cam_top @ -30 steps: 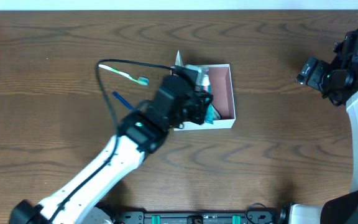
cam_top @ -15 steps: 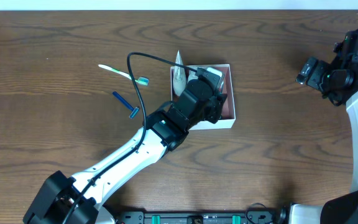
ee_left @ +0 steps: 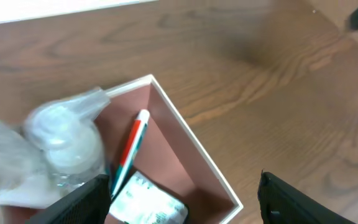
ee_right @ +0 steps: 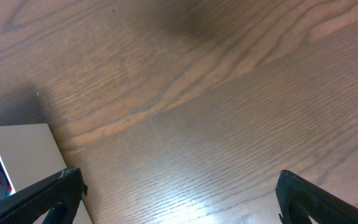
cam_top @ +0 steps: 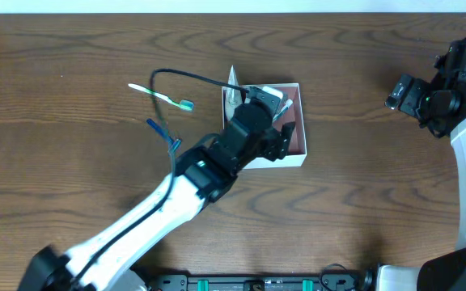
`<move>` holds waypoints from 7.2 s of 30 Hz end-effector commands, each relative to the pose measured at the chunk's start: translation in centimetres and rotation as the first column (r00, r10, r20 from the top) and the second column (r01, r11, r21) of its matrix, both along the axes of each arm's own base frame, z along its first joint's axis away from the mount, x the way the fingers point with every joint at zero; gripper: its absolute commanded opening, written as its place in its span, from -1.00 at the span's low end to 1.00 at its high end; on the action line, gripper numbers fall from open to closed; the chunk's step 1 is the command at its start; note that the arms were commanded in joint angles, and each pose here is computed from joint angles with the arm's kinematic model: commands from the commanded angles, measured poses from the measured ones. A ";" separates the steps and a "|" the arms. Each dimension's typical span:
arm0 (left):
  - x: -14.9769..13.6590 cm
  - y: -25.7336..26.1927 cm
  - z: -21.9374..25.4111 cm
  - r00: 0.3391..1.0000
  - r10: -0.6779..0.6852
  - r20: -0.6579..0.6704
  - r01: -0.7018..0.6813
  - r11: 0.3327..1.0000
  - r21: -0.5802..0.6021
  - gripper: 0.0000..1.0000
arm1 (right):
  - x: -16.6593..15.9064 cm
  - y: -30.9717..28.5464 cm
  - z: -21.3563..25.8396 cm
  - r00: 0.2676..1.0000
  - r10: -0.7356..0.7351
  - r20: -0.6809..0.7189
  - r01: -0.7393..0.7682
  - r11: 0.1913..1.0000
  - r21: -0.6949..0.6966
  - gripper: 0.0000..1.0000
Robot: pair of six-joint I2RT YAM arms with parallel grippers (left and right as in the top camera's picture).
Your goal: Pack container
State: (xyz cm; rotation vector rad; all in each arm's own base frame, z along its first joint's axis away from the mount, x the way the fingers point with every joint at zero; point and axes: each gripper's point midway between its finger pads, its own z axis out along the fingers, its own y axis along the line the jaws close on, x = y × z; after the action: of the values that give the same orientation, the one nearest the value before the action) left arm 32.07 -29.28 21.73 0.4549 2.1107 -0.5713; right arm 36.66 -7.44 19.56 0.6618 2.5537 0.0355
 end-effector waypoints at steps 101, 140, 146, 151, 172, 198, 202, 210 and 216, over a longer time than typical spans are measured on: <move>5.0 27.5 -22.2 0.410 0.685 -0.602 -0.580 0.705 0.407 0.52 | -0.1 -0.3 -0.2 1.000 -0.012 -0.006 0.012 1.000 -0.007 0.98; 2.0 27.9 -26.2 0.366 0.673 -0.643 -0.439 0.734 0.518 0.00 | -0.1 -0.3 -0.2 1.000 -0.012 -0.006 0.012 1.000 -0.007 0.99; 1.4 26.3 -26.1 0.353 0.610 -0.710 -0.423 0.781 0.460 0.00 | -0.1 -0.3 -0.2 1.000 -0.011 -0.006 0.011 1.000 -0.007 0.98; 2.3 23.2 -24.5 0.379 0.469 -0.798 -0.433 0.852 0.295 0.00 | -0.1 -0.3 -0.2 1.000 -0.012 -0.006 0.012 1.000 -0.007 0.99; 4.8 22.3 -13.4 0.738 0.412 -0.535 -0.322 0.911 0.256 0.00 | -0.1 -0.3 -0.2 1.000 -0.012 -0.006 0.012 1.000 -0.007 0.99; 8.3 20.6 -19.6 0.867 0.231 -0.441 -0.072 0.934 0.349 0.48 | -0.1 -0.3 -0.2 1.000 -0.012 -0.006 0.012 1.000 -0.007 0.99; 8.0 19.6 -19.9 0.887 0.171 -0.430 0.000 0.929 0.370 0.47 | -0.1 -0.3 -0.2 1.000 -0.012 -0.006 0.012 1.000 -0.007 0.99; 7.5 19.5 -20.5 0.896 0.129 -0.424 0.063 0.910 0.409 0.47 | -0.1 -0.3 -0.2 1.000 -0.012 -0.006 0.012 1.000 -0.007 0.98; 7.2 20.3 -21.8 0.883 0.162 -0.440 0.060 0.892 0.448 0.46 | -0.1 -0.3 -0.2 1.000 -0.012 -0.006 0.012 1.000 -0.007 0.99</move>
State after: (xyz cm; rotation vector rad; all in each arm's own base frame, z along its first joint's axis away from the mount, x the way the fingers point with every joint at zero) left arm 39.97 -9.74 1.73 0.5247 2.6870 -0.1964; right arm 36.66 -7.44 19.56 0.6618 2.5537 0.0355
